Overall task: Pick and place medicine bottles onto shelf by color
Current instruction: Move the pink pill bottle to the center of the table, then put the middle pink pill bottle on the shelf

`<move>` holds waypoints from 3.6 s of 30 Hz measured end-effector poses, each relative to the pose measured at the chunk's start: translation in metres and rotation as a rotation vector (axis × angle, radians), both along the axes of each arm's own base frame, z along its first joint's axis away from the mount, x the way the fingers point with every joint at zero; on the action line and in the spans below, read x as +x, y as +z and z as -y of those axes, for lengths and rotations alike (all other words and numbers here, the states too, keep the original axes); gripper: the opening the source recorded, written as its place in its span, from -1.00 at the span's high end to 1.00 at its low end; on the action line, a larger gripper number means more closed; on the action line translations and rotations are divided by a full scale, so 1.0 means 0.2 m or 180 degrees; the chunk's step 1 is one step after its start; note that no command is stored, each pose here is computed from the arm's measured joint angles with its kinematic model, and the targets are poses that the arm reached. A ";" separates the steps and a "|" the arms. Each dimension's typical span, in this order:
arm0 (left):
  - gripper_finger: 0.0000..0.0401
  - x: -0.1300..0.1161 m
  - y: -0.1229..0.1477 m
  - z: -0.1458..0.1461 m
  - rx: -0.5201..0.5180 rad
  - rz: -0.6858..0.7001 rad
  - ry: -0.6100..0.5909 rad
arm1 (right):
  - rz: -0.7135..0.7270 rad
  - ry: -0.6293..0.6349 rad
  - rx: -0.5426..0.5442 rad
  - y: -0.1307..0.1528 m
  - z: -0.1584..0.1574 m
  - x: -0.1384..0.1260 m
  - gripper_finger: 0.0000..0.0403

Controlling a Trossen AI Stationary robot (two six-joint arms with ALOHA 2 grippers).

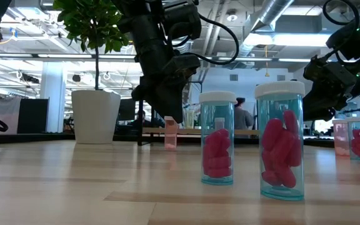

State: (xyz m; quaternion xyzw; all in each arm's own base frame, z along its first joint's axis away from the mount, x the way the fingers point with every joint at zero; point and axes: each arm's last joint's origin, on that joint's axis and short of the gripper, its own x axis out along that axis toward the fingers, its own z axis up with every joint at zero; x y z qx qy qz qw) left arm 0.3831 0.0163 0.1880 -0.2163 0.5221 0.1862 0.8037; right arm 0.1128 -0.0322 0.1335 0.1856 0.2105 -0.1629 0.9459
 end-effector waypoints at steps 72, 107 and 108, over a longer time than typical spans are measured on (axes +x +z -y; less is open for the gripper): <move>0.18 -0.71 0.97 0.26 0.0843 0.1389 0.0281 | 0.0002 0.0000 -0.0001 0.00 0.00 0.00 -0.24; 0.18 -0.95 1.08 0.23 0.1028 0.1671 0.0886 | 0.2331 -0.0991 0.1262 0.26 0.05 0.04 -0.24; 0.18 -0.96 1.08 0.22 0.1039 0.1652 0.0898 | 0.2385 -0.1060 0.1318 0.26 0.05 0.04 -0.24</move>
